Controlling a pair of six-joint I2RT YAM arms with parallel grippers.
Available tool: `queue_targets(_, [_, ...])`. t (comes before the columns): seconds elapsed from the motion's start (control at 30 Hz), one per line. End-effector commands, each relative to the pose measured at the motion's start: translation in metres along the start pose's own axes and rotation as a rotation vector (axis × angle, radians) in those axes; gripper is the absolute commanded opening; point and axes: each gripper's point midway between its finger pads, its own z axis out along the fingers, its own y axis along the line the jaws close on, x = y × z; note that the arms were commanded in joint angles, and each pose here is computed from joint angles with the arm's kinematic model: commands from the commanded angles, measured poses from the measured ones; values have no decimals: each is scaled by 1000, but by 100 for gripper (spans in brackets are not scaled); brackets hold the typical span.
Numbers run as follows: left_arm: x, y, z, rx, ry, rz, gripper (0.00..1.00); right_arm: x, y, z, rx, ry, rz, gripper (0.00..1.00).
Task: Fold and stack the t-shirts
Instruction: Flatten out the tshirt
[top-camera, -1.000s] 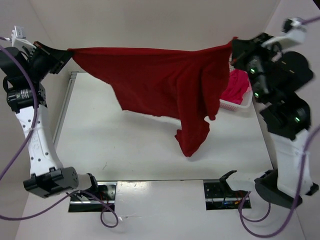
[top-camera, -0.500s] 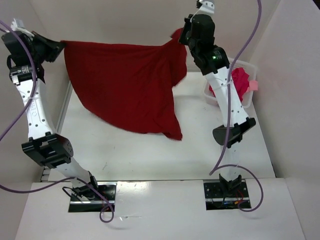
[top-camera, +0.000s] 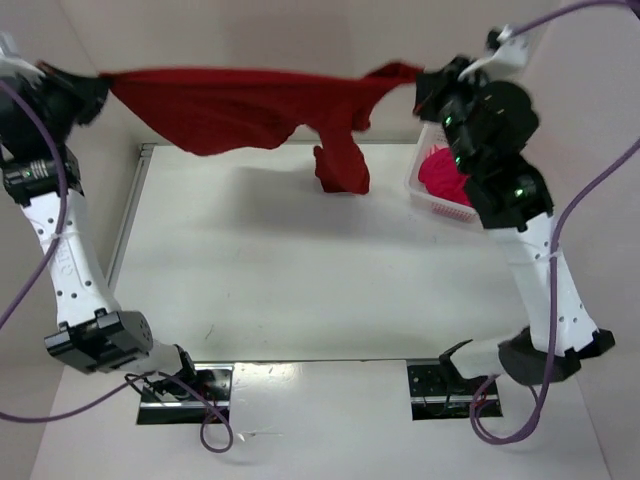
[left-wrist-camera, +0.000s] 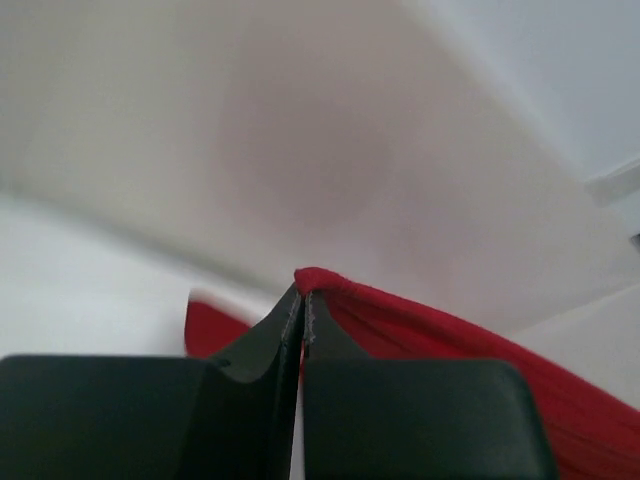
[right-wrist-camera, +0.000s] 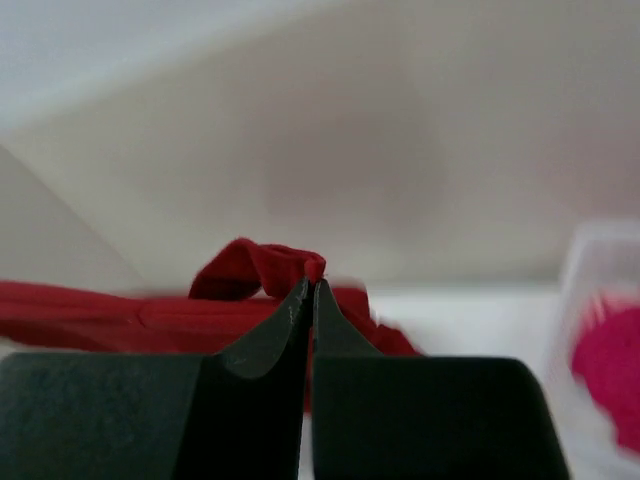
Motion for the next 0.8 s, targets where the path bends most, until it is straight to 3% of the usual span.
queue_targets(0.0, [58,88,-12,-223,62,29,2,132,-59,-4,159,255,-81,1])
queue_targets(0.07, [89,102,-32,-267,93,36,2,181,-79,-22,197,368,-86,1])
queue_targets(0.17, [165,141,-70,-387,244,-7,2,272,-107,-80,196,610,-72,1])
queue_targets(0.23, [209,162,-107,-476,328,-17,1,282,-105,-113,150,657,-10,1])
queue_targets(0.3, [236,176,-129,-552,387,-30,1,318,-118,-152,161,801,-4,1])
queue_targets(0.37, [272,192,-158,-601,464,-52,1,320,-106,-175,122,831,20,1])
queue_targets(0.5, [278,176,-171,-574,499,-62,1,326,-91,-196,99,961,16,1])
queue_targets(0.63, [274,172,-181,-586,530,-22,1,344,-68,-227,-2,1106,135,1])
queue_targets(0.77, [275,168,-184,-567,540,-9,1,349,-63,-244,-13,1159,208,1])
